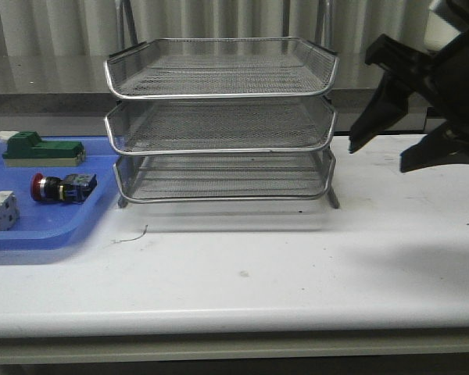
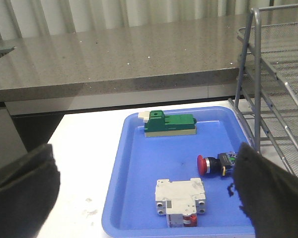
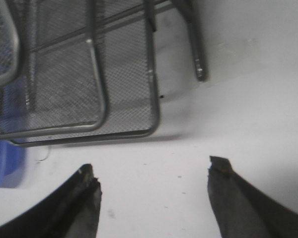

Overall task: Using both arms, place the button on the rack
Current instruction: 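Move the right gripper to the front edge of the middle mesh tray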

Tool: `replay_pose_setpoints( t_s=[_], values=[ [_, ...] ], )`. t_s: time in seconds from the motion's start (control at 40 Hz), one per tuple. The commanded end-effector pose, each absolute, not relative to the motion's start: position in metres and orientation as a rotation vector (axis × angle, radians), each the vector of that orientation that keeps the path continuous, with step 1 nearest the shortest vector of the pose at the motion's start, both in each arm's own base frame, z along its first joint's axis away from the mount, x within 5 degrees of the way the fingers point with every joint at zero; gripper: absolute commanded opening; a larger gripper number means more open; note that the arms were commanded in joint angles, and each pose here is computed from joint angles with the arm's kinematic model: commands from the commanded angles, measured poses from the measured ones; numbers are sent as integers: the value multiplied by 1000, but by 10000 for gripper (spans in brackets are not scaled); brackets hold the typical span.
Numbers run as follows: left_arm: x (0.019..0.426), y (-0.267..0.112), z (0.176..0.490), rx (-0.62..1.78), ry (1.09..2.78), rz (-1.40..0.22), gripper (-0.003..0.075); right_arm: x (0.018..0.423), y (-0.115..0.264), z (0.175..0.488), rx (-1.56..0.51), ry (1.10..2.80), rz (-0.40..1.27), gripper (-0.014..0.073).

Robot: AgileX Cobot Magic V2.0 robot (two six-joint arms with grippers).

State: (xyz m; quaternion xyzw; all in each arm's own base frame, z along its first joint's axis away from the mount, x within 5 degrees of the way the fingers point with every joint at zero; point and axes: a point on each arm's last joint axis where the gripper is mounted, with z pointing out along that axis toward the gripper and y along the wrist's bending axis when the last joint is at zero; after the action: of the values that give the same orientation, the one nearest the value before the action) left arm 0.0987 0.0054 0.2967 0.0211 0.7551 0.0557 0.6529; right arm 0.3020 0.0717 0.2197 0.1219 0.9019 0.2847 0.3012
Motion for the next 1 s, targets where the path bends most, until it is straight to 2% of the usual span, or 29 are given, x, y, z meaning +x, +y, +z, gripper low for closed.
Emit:
replay_pose_setpoints(
  t_s=[0.0, 0.125, 0.425, 0.624, 0.974],
  values=[
    [100, 5, 316, 42, 1604, 117, 671, 313, 74, 239, 293, 2248, 923, 473],
    [100, 5, 316, 42, 1604, 117, 671, 323, 71, 235, 315, 2158, 1020, 473],
    [100, 5, 316, 42, 1604, 117, 671, 348, 77, 227, 294, 2142, 1104, 470],
    [100, 5, 316, 42, 1604, 117, 671, 362, 78, 226, 298, 2127, 1127, 354],
    [100, 5, 316, 42, 1604, 117, 671, 374, 83, 221, 284, 2111, 1211, 349]
  ],
)
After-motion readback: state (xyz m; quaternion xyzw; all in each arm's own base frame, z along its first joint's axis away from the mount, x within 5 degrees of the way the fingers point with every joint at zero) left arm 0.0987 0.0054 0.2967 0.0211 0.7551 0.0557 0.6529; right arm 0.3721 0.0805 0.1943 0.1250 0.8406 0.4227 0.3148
